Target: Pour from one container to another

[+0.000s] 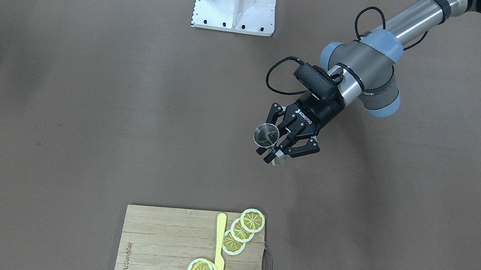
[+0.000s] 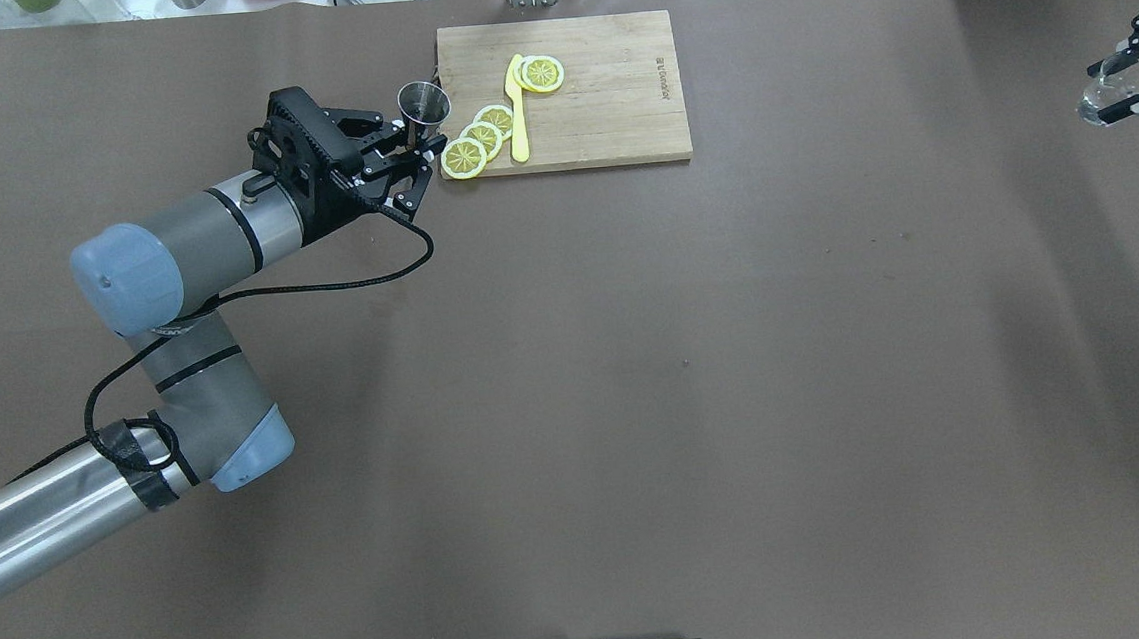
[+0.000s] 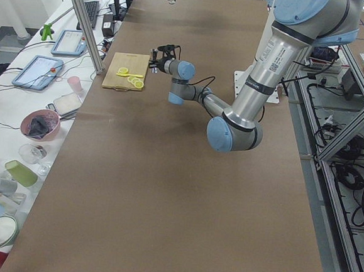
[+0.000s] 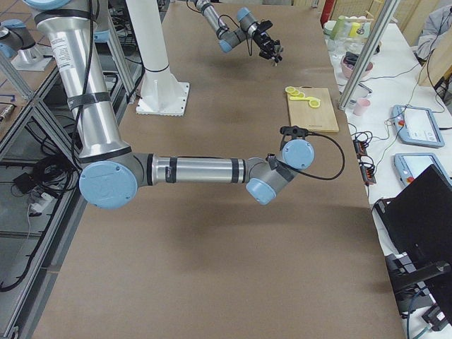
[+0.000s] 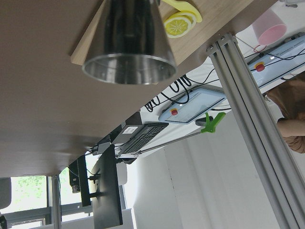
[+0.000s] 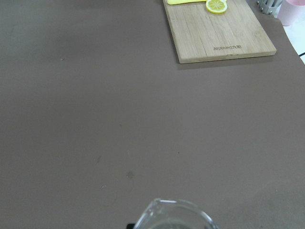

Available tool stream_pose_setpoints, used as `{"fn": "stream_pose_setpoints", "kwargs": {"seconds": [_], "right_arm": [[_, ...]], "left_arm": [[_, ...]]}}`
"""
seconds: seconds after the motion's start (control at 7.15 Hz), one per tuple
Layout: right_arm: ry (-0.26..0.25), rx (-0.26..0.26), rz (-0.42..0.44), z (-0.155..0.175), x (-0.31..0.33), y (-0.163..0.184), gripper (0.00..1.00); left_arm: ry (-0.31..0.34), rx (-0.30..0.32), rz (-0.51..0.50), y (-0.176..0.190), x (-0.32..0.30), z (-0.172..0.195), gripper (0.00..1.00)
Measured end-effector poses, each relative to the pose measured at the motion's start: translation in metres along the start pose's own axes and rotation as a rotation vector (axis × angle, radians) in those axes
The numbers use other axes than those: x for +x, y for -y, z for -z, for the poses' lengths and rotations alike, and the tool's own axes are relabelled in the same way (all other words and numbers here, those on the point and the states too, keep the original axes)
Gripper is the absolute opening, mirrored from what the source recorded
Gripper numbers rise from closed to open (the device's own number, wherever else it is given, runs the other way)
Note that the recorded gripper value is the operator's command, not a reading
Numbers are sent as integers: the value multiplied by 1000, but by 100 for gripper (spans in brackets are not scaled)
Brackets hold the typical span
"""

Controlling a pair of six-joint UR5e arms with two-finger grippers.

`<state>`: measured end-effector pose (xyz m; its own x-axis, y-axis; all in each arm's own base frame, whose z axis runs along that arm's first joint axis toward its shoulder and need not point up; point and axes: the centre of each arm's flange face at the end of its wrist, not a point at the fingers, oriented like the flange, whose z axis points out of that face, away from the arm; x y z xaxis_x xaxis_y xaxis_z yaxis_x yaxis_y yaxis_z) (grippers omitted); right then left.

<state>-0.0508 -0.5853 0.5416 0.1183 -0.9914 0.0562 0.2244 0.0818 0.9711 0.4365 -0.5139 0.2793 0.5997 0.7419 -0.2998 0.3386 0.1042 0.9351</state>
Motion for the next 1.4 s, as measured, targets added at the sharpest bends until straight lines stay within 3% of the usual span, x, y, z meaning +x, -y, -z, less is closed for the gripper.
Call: {"fn": "stream_pose_setpoints", "kwargs": {"seconds": [0.28, 0.84, 1.12, 1.4], "right_arm": [[-29, -17, -31, -1, 5, -7, 0], [-176, -54, -187, 5, 19, 23, 0], [-268, -38, -245, -4, 19, 37, 0], [-298, 10, -316, -30, 10, 52, 0]], "left_arm": [[4, -14, 11, -6, -4, 2, 0], [13, -37, 56, -7, -2, -2, 0], [25, -43, 7, -7, -10, -2, 0], [26, -41, -53, -5, -14, -1, 0]]}}
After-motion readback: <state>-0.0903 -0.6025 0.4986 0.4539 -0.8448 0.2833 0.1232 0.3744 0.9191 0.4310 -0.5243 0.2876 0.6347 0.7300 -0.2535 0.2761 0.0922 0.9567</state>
